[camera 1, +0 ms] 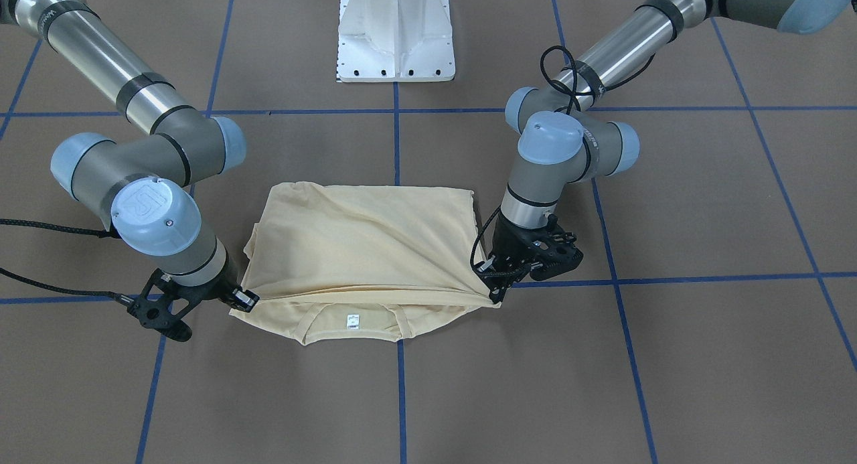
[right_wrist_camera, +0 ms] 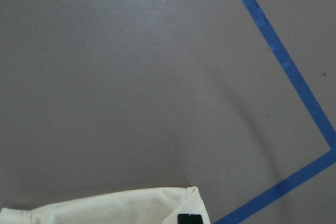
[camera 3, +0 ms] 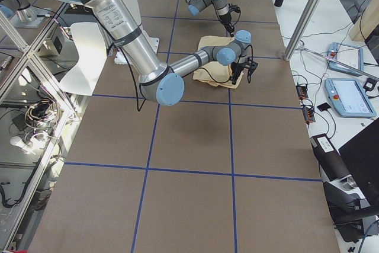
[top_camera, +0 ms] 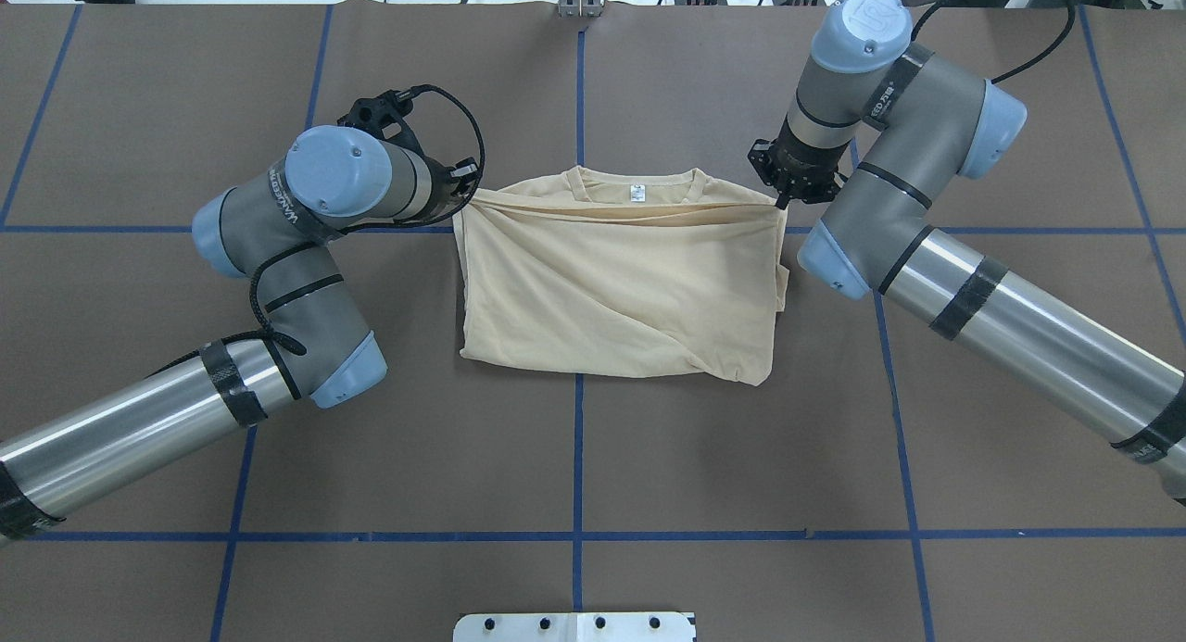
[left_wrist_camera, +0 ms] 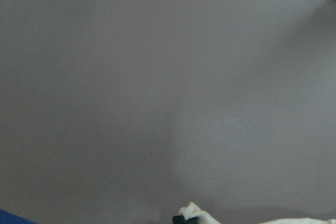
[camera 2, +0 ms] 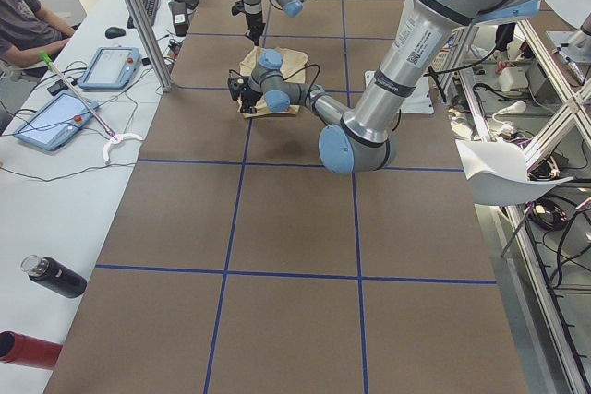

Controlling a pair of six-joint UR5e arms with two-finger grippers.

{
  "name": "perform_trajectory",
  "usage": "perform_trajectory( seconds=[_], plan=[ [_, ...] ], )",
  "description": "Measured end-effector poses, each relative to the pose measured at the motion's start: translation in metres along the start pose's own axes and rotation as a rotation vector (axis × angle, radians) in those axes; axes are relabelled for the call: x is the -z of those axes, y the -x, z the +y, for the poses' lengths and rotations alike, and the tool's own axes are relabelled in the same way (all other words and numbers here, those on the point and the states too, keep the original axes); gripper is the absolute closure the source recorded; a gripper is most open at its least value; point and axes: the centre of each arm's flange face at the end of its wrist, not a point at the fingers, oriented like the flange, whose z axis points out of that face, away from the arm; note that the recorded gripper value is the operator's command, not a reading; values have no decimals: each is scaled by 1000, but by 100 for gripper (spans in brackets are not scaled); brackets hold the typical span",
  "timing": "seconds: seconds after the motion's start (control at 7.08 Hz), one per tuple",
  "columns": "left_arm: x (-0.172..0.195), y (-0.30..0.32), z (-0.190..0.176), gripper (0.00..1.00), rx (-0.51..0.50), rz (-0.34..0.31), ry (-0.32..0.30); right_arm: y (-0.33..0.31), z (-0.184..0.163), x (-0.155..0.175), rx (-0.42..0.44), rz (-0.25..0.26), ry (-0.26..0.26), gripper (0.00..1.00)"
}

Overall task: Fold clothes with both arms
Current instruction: 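Lay the hem down near the collar and open both grippers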

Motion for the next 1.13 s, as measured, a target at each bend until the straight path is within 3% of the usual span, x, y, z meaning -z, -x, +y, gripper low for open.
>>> perform_trajectory(
  seconds=[0.14, 0.28, 0.42, 0.85, 1.13],
  plan=[
    [-2, 1, 1, 60, 0, -2, 0, 4, -2, -1, 0, 2, -12, 96],
    [-2, 0, 1, 42, -1, -1, 0, 7, -4, -3, -2, 6, -22, 57],
    [-1, 0, 0, 33, -2, 1, 0, 11, -5, -2, -2, 5, -28, 54],
    [17, 4, -15, 32, -31, 81, -10, 18, 4, 20, -5, -44, -33, 30],
    [55, 25, -15, 32, -61, 141, 9, -17, 53, 41, -48, -112, -13, 27]
  ],
)
